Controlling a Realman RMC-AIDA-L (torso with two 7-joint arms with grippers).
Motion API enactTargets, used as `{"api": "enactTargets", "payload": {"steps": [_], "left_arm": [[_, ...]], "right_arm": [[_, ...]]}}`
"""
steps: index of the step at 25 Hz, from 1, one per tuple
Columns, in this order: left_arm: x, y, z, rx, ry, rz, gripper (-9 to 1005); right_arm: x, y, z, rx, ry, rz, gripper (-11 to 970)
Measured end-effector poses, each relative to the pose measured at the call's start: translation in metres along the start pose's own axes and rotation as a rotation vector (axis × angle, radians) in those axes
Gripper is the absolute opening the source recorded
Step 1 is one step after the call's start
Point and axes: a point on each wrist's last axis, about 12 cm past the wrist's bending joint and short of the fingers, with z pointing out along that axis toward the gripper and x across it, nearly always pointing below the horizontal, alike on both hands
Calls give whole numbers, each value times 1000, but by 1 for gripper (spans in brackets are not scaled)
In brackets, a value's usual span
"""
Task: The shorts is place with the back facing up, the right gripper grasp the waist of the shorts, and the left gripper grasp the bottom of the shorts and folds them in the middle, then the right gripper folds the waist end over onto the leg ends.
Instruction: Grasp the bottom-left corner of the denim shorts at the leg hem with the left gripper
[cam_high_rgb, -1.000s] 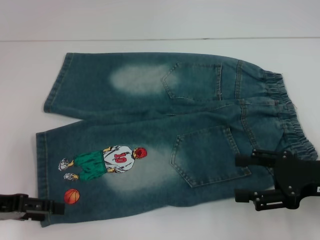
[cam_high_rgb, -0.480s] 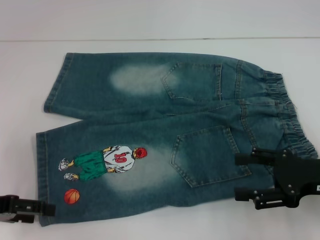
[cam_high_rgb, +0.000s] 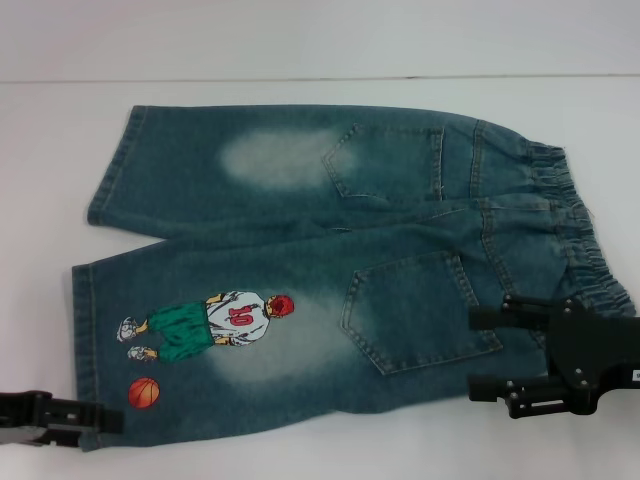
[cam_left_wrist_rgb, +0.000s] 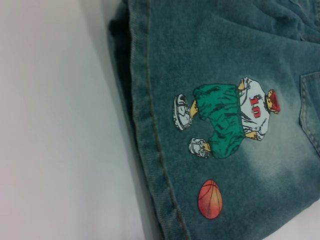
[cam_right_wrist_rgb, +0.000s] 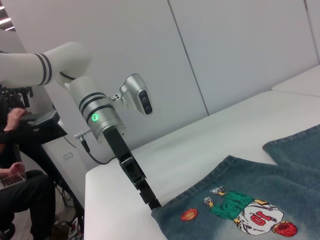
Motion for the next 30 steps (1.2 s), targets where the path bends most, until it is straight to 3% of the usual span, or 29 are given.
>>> {"api": "enactTargets", "payload": {"steps": [10,30], "left_arm": [[-6,-5,10,30,6,16,873],[-16,-7,8,21,-47,44,831]], "right_arm": [[0,0,0,-1,-1,0,927],[0,0,0,0,0,-1,927]]}}
